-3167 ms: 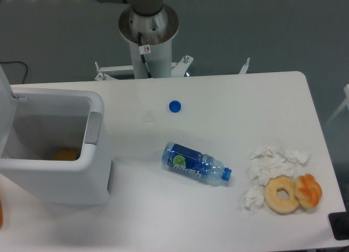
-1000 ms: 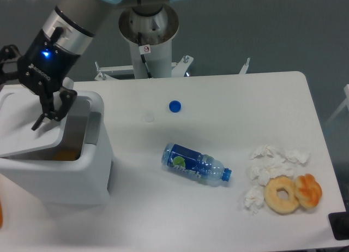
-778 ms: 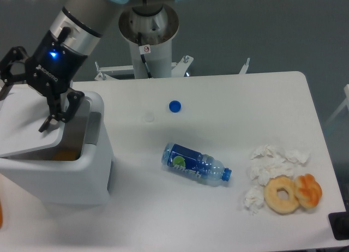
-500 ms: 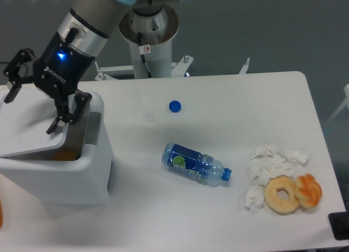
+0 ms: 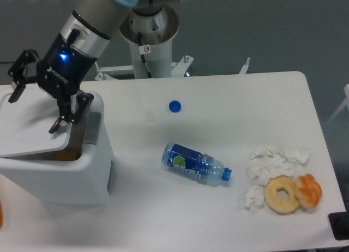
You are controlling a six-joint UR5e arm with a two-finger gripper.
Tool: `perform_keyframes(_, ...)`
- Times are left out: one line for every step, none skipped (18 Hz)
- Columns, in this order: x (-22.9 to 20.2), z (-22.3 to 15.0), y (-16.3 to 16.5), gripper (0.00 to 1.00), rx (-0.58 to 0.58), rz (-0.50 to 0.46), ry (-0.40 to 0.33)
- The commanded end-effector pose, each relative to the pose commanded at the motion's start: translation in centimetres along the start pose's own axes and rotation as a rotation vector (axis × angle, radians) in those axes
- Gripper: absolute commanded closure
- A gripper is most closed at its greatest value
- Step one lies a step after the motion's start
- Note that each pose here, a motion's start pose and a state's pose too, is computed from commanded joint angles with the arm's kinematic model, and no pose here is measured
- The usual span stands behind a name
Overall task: Close the trash can
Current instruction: 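Push the lid down with the gripper fingers onto the can rim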
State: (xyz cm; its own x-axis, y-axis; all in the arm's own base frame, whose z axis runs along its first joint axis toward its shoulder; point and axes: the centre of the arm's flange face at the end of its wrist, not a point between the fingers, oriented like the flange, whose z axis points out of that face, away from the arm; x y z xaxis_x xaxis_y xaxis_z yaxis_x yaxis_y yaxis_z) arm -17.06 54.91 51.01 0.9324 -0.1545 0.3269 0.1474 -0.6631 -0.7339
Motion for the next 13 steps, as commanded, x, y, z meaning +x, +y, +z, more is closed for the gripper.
perform_keyframes(0.0, -0.1, 0.0, 0.0, 0.0, 0.003, -0.002)
perform_keyframes(0.0, 0.0, 0.1, 0.0, -0.002, 0.0, -0.001)
perform_keyframes(-0.1, 0.2, 0.4, 0.0, -0.006, 0.001, 0.001)
perform_keyframes(0.0, 0.1, 0.4, 0.0, -0.005, 0.016, 0.0)
perform_keyframes(0.0, -0.2, 0.6, 0.0, -0.004, 0.029, -0.004)
perform_keyframes(-0.3, -0.5, 1.0, 0.0, -0.004, 0.028, -0.009)
perform_keyframes(-0.2, -0.8, 1.0, 0.0, -0.001, 0.035, -0.012)
perform_keyframes(-0.5, -1.0, 1.0, 0.0, 0.003, 0.038, -0.016)
perform_keyframes(-0.7, -1.0, 1.1, 0.0, 0.002, 0.039, -0.017)
perform_keyframes(-0.7, -0.9, 1.2, 0.0, 0.0, 0.041, -0.016)
perform_keyframes(-0.8, -0.9, 1.3, 0.0, -0.001, 0.047, -0.017)
perform_keyframes(-0.8, -0.8, 1.4, 0.0, -0.003, 0.054, -0.017)
perform_keyframes(-0.9, -0.9, 1.4, 0.0, -0.002, 0.063, -0.019)
